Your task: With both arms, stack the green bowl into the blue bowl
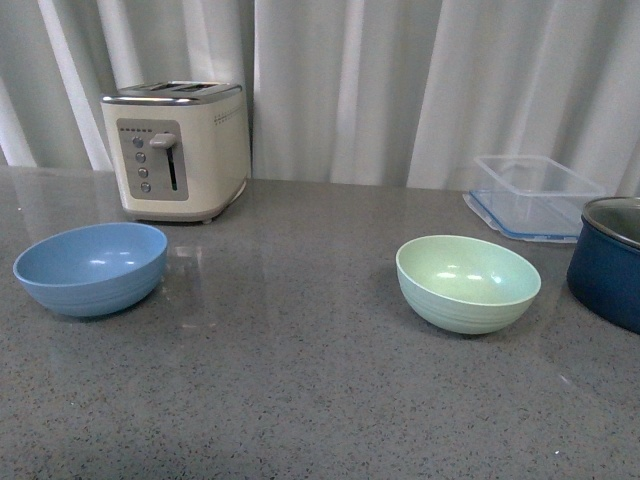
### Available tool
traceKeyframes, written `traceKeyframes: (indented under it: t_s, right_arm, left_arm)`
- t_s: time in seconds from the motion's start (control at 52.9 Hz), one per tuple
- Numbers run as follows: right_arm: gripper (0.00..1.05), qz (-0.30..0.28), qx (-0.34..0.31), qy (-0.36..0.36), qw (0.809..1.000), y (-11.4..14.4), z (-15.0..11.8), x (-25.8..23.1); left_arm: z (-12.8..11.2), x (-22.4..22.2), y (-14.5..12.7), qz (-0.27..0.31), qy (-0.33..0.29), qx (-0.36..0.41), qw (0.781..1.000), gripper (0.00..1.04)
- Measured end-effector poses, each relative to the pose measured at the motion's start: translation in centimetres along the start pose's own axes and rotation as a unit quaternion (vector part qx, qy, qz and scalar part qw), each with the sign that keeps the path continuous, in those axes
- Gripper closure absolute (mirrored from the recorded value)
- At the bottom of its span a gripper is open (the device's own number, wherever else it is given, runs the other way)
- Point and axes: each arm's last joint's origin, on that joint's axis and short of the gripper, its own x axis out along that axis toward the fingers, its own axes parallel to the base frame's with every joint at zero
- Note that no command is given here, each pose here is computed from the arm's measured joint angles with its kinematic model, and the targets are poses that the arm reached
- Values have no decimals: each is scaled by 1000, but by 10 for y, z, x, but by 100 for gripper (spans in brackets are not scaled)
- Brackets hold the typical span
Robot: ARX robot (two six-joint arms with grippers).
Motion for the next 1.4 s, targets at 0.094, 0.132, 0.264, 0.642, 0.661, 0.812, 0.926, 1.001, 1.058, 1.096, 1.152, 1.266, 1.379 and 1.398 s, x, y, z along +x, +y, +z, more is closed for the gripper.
traceKeyframes:
  t_s: [0.094, 0.132, 0.264, 0.642, 0.661, 0.812, 0.926, 1.001, 1.058, 1.096, 1.152, 1.266, 1.379, 1.398]
  right_arm:
    - [10, 0, 0, 0, 1000, 0, 0, 0]
    - [10, 0, 0, 0, 1000, 0, 0, 0]
    - [10, 0, 0, 0, 1000, 0, 0, 0]
    - [10, 0, 0, 0, 1000, 0, 0, 0]
    - [10, 0, 0, 0, 1000, 0, 0, 0]
    - [10, 0, 0, 0, 1000, 0, 0, 0]
    - [10, 0, 0, 0, 1000, 0, 0, 0]
    - [10, 0, 0, 0, 1000, 0, 0, 0]
    - [10, 0, 0, 0, 1000, 0, 0, 0]
    - [10, 0, 0, 0, 1000, 0, 0, 0]
    - [10, 0, 0, 0, 1000, 0, 0, 0]
    - [10, 0, 0, 0, 1000, 0, 0, 0]
    - [10, 0, 0, 0, 1000, 0, 0, 0]
    - [10, 0, 0, 0, 1000, 0, 0, 0]
  left_arm:
    - [-1, 20, -8, -4, 25, 19, 999, 7]
    - [-2, 27, -13, -11, 41, 29, 999, 7]
    - [-10, 46, -30, -22, 79, 62, 995, 7]
    - [-31, 102, -53, -24, 151, 80, 985, 7]
    - [-32, 105, -53, -24, 155, 79, 985, 7]
    - [-35, 122, -56, -12, 164, 77, 983, 7]
    - [-36, 130, -58, -11, 169, 76, 983, 7]
    - [-37, 137, -61, -12, 171, 77, 982, 7]
    - [-39, 144, -63, -12, 174, 75, 982, 7]
    - [-40, 148, -64, -10, 177, 73, 981, 7]
    - [-41, 153, -65, -8, 181, 70, 981, 7]
    - [-42, 162, -67, -7, 186, 60, 981, 7]
    - [-41, 167, -68, -7, 186, 51, 981, 7]
    - [-42, 168, -69, -6, 186, 52, 981, 8]
